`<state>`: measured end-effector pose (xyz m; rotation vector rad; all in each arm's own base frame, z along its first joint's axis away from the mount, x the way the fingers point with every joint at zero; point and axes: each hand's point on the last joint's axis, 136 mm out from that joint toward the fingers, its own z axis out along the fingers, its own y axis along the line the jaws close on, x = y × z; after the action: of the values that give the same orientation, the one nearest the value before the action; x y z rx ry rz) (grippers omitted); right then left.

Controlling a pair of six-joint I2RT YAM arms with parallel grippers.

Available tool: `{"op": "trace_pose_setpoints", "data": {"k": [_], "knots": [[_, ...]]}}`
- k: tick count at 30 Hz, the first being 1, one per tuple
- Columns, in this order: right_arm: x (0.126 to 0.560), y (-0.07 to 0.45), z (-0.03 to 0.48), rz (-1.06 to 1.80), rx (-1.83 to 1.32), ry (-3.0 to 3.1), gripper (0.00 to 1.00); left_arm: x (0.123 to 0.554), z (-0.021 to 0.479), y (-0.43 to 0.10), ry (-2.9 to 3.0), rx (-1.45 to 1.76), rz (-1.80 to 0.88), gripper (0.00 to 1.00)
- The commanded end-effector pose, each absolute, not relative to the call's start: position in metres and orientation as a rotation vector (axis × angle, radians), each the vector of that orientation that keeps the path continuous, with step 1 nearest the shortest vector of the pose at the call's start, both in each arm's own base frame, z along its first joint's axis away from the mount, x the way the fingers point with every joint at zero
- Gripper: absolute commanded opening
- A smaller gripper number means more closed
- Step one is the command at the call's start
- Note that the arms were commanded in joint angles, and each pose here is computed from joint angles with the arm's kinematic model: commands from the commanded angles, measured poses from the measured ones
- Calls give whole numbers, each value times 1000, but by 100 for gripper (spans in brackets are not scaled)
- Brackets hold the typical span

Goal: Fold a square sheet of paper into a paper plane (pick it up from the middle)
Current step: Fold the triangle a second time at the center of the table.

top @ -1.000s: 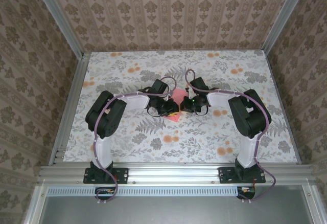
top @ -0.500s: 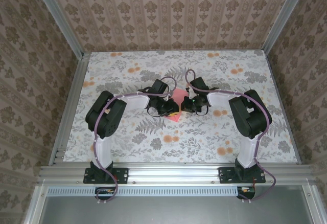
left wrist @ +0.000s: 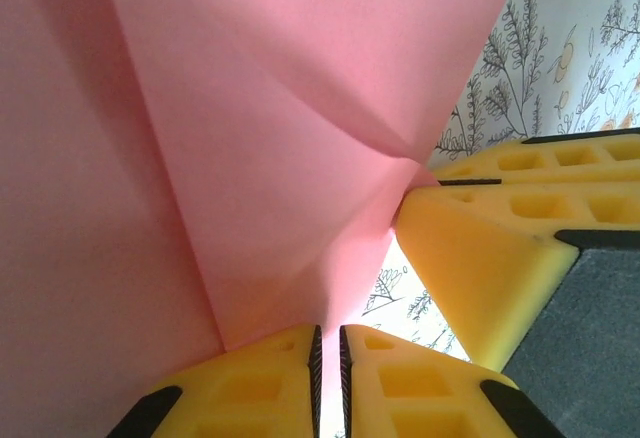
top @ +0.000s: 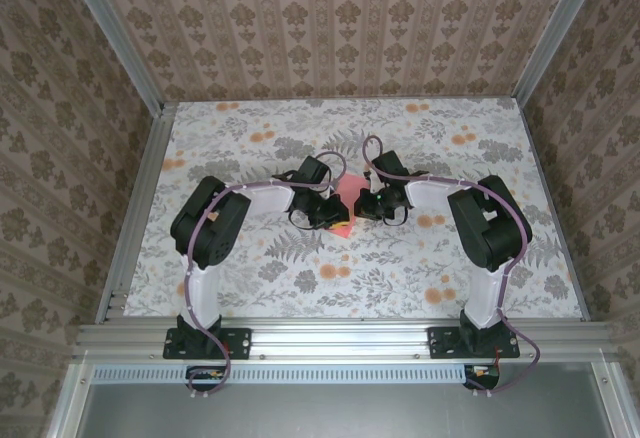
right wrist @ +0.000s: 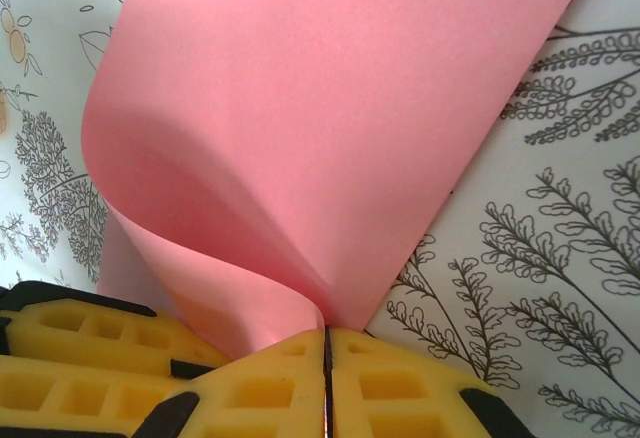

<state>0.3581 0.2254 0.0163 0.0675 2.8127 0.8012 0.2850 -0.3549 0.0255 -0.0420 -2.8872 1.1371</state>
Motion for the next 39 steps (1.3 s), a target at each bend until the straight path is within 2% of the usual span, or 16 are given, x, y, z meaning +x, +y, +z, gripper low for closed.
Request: {"op": "trace_pose_setpoints", "data": {"k": [1, 8, 14, 17, 27, 39], "knots": [[357, 218, 18, 738, 64, 2825, 10, 280, 23, -359, -2875, -79, 1109, 16], [359, 219, 19, 736, 72, 2824, 11, 278, 19, -356, -2878, -65, 1074, 14], [365, 214, 42, 704, 86, 2775, 22, 276, 14, -351, -2884, -40, 1028, 13], [365, 210, 53, 687, 96, 2748, 24, 276, 13, -350, -2885, -35, 1021, 13], [347, 227, 51, 818, 50, 2776, 15, 277, 11, -350, -2888, -26, 1009, 12], [337, 229, 48, 843, 24, 2759, 15, 279, 10, -348, -2895, 17, 984, 12]]}}
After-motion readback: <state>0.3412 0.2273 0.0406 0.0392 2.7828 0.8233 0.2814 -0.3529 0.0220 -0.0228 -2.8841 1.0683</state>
